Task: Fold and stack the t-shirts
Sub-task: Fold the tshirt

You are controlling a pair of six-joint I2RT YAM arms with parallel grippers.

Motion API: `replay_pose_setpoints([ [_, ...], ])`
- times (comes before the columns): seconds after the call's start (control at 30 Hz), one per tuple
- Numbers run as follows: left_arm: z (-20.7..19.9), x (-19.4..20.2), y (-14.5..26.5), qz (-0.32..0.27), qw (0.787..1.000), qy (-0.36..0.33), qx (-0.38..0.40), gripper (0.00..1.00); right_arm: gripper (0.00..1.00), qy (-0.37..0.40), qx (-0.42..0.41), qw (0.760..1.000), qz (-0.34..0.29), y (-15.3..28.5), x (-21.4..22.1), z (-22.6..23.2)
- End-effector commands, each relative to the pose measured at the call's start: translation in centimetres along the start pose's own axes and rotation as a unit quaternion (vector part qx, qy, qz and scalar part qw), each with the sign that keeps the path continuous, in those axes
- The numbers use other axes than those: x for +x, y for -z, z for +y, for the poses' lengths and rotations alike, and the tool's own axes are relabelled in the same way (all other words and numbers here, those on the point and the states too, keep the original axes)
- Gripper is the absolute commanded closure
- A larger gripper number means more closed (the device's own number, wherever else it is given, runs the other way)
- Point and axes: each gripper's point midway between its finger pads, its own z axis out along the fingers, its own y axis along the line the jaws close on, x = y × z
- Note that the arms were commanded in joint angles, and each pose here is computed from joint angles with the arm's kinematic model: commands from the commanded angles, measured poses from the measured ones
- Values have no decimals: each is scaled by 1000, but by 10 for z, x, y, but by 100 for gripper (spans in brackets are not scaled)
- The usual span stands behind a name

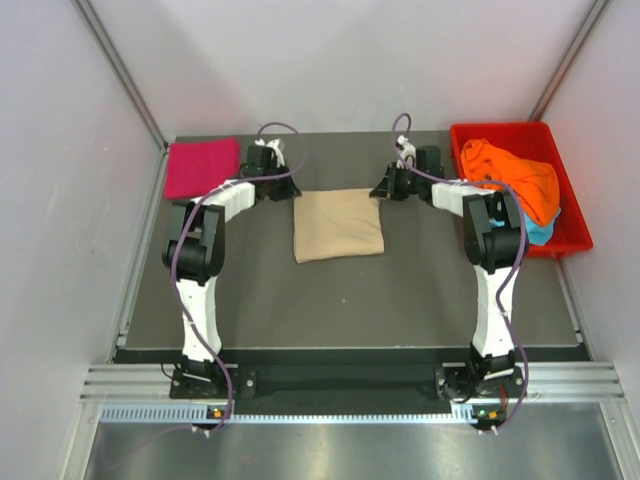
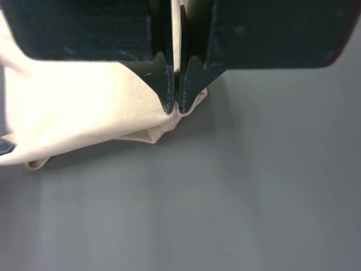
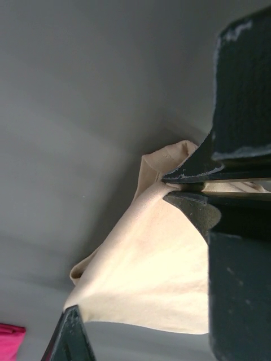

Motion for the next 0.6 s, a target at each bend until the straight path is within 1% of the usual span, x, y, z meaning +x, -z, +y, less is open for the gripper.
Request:
replay_pose_setpoints([
  [0.0, -7, -37, -2, -43, 999, -9, 15, 100, 100, 22, 9, 999, -39, 9, -30, 9],
  [0.13, -7, -33, -10, -37, 999, -10, 25, 100, 100, 16, 24, 999, -39, 9, -26, 0],
  [0.2, -12, -31, -11, -34, 999, -13, 39, 100, 100, 18, 22, 998, -48, 10, -29, 1],
  [0.27, -11, -30, -15, -33, 998, -12, 44, 96, 100, 19, 23, 998, -54, 11, -29, 1],
  [0.33, -10, -30, -17, -32, 998, -13, 43, 90, 98, 13, 28, 998, -53, 12, -27, -3],
  [0.37, -11, -32, -18, -33, 998, -13, 43, 81, 91, 11, 29, 998, -58, 11, -28, -3],
  [0.4, -12, -34, -17, -32, 998, -16, 42, 78, 86, 6, 33, 998, -61, 15, -28, -4],
  [0.43, -12, -36, -15, -31, 999, -17, 40, 73, 77, 6, 34, 997, -69, 17, -31, -3],
  [0.47, -17, -42, -9, -37, 998, -22, 41, 67, 73, 3, 36, 996, -76, 21, -34, -1],
  [0.5, -15, -45, -4, -40, 998, -27, 33, 65, 66, 4, 37, 996, -84, 27, -39, 4],
  [0.53, -15, -49, 0, -45, 998, -31, 24, 64, 57, 0, 42, 995, -91, 33, -43, 3],
  [0.57, -18, -57, 12, -48, 998, -32, 13, 62, 43, -5, 47, 994, -98, 38, -47, 4],
])
